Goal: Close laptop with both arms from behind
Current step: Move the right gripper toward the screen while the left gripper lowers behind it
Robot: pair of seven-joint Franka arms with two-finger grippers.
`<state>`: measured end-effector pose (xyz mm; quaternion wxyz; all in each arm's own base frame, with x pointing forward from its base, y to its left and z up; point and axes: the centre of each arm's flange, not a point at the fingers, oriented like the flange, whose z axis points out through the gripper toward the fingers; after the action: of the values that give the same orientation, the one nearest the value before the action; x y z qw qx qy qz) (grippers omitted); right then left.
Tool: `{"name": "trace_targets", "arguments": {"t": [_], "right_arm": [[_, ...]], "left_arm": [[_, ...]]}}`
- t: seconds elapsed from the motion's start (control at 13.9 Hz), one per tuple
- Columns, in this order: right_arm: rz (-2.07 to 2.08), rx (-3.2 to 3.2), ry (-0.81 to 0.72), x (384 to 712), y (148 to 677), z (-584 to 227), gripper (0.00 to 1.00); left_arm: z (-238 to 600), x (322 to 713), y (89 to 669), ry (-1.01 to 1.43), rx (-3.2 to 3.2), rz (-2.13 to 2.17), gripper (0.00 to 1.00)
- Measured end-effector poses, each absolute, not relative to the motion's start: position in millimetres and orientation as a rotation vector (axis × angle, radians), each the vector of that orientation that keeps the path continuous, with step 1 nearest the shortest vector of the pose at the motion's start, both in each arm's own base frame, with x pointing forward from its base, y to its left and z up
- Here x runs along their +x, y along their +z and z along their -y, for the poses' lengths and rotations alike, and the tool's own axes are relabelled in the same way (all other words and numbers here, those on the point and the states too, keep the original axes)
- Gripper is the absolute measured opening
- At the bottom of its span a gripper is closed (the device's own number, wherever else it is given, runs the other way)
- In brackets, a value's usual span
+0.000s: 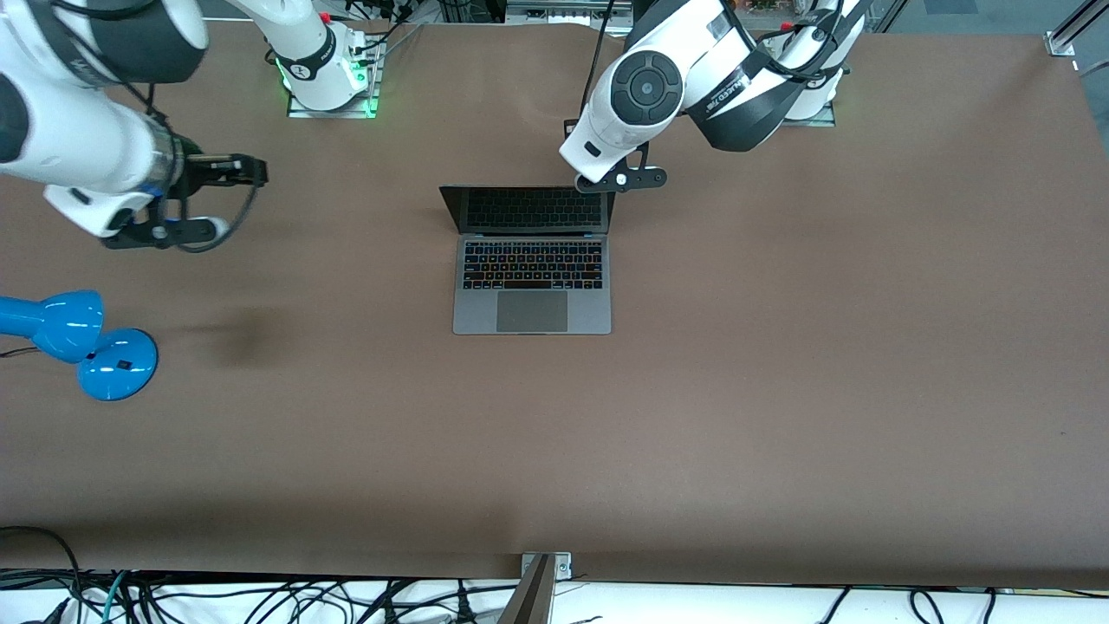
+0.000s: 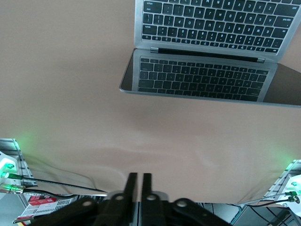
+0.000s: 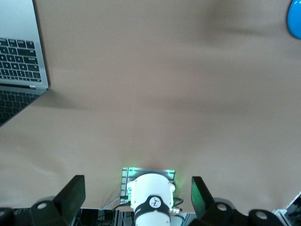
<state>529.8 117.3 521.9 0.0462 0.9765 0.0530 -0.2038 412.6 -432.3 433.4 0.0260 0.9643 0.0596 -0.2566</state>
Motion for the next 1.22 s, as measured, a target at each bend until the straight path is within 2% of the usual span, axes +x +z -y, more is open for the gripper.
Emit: {"name": "trace_targets", "arguments": {"t": [0.07, 0.29, 0.5, 1.01, 1.08, 1.22], "right_arm": [[-0.151, 2.964, -0.633, 524, 517, -133, 1.0], [-0.131, 2.918, -0.633, 504, 506, -190, 1.0], [-0.12, 2.941, -0.562, 481, 489, -240, 1.0], [-0.233, 3.007, -0.436, 418, 438, -293, 0.99], [-0.235, 3.007, -0.423, 409, 432, -303, 0.96], [-0.244, 3.009, -0.406, 395, 422, -321, 0.76]], "left_arm": [[431, 414, 433, -0.792, 2.979, -0.188, 0.01], [430, 423, 429, -0.771, 2.961, -0.213, 0.01], [432, 431, 409, -0.797, 2.938, -0.233, 0.01], [433, 441, 366, -0.838, 2.946, -0.236, 0.01], [433, 443, 362, -0.83, 2.945, -0.237, 0.01], [435, 447, 355, -0.815, 2.937, -0.243, 0.01]]}}
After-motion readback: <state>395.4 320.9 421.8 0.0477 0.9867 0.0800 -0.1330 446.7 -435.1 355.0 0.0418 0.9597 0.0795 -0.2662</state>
